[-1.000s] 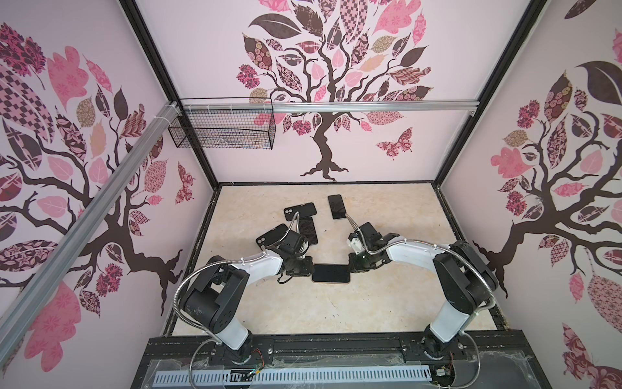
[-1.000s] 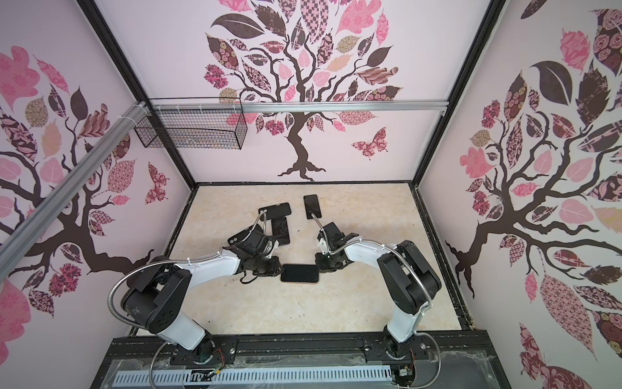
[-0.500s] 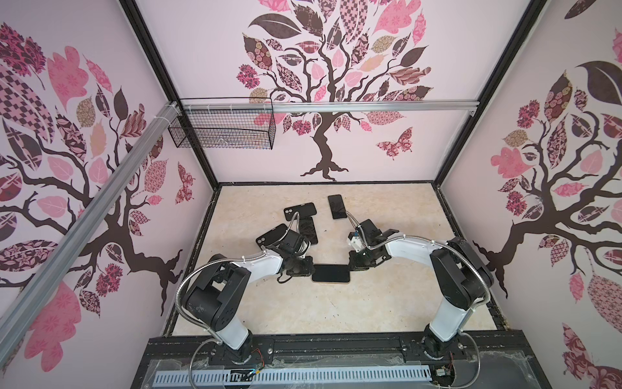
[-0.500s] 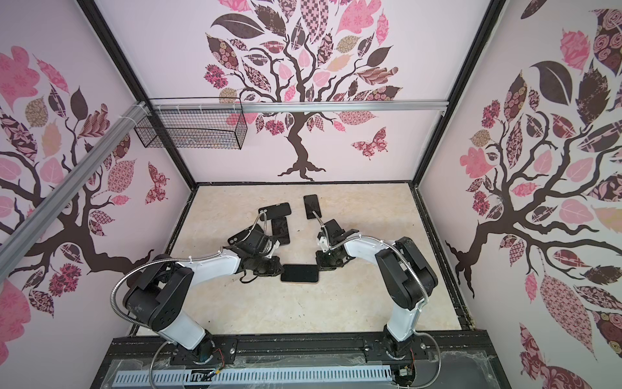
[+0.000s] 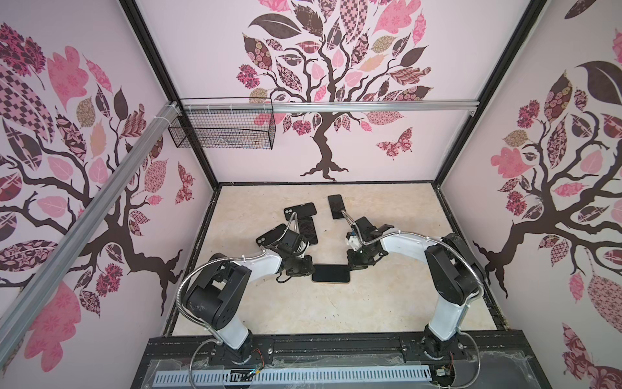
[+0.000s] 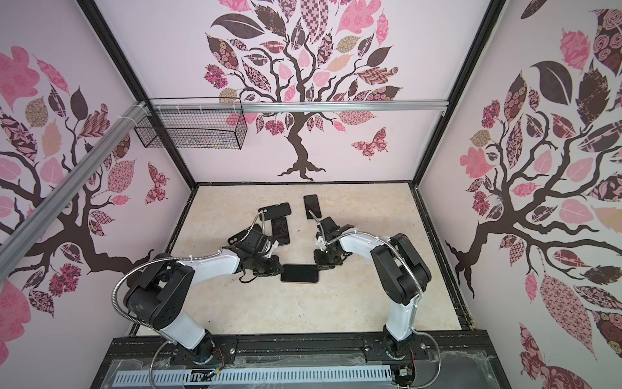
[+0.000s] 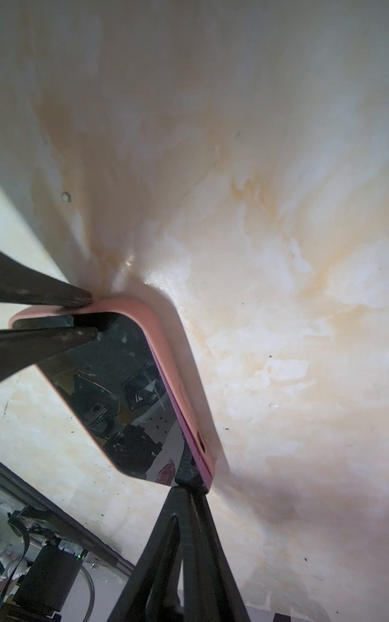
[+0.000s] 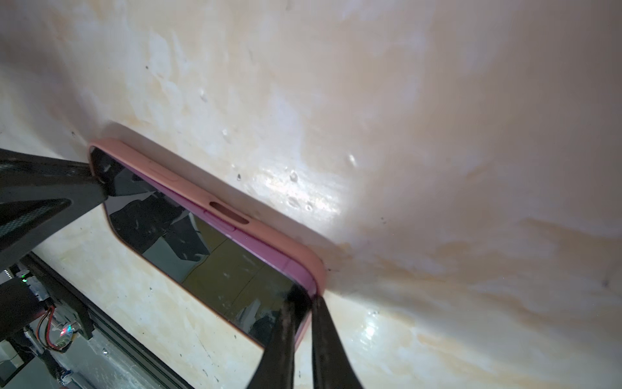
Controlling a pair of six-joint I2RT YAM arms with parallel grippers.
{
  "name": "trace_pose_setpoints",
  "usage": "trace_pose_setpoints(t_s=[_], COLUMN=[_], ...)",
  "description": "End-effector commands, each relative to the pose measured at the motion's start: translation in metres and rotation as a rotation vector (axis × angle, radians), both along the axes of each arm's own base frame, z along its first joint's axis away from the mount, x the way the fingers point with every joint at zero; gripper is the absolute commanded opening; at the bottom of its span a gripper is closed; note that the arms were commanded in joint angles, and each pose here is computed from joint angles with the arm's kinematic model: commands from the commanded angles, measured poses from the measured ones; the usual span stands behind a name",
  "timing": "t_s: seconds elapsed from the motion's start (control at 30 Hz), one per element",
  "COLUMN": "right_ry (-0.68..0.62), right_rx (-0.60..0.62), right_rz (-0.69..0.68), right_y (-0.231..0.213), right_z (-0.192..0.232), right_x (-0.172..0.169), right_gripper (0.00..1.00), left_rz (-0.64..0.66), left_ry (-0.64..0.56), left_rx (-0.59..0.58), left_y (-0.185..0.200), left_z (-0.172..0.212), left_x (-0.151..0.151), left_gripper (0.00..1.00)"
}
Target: Put the phone into the phone case
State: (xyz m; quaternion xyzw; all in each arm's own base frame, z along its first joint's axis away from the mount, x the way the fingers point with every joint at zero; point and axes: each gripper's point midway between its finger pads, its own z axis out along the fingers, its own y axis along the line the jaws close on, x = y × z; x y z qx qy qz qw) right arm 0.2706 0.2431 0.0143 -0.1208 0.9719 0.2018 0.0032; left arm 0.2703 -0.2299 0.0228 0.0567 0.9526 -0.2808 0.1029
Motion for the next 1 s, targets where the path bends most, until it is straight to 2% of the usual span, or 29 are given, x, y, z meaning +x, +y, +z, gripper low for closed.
trace_pose_setpoints(t_s=[0.0, 0.47, 0.63, 0.9, 0.97], right_ry=[0.087, 0.104, 0.025, -0.061, -0.067], right_rx=[-0.149, -0.24, -0.352, -0.453, -0.472], right_rz=[0.088, 0.087, 0.104, 0.136, 0.147], right_y=[0.002, -0.012, -0.028, -0.041, -0.043], right_z=[-0.097, -0.128, -0.109, -0.075, -0.072], right_x=[-0.041, -0.053, -0.041, -0.025, -0.024], right_gripper=[0.13, 0.12, 0.17, 0.25, 0.31], left_rz=[-0.038, -0.014, 0.022, 0.047, 0.054], left_ry=[-0.016, -0.006, -0.009, -0.026, -0.03], left_rx=[-0.041, -0.014, 0.035, 0.092, 0.111], left_y=[-0.014, -0.009, 0.0, 0.01, 0.014], left_z=[-0.01, -0.015, -0.017, -0.012, -0.012], left_x=[-0.003, -0.002, 0.0, 0.002, 0.003], left_gripper=[0.15, 0.14, 0.15, 0.16, 0.16])
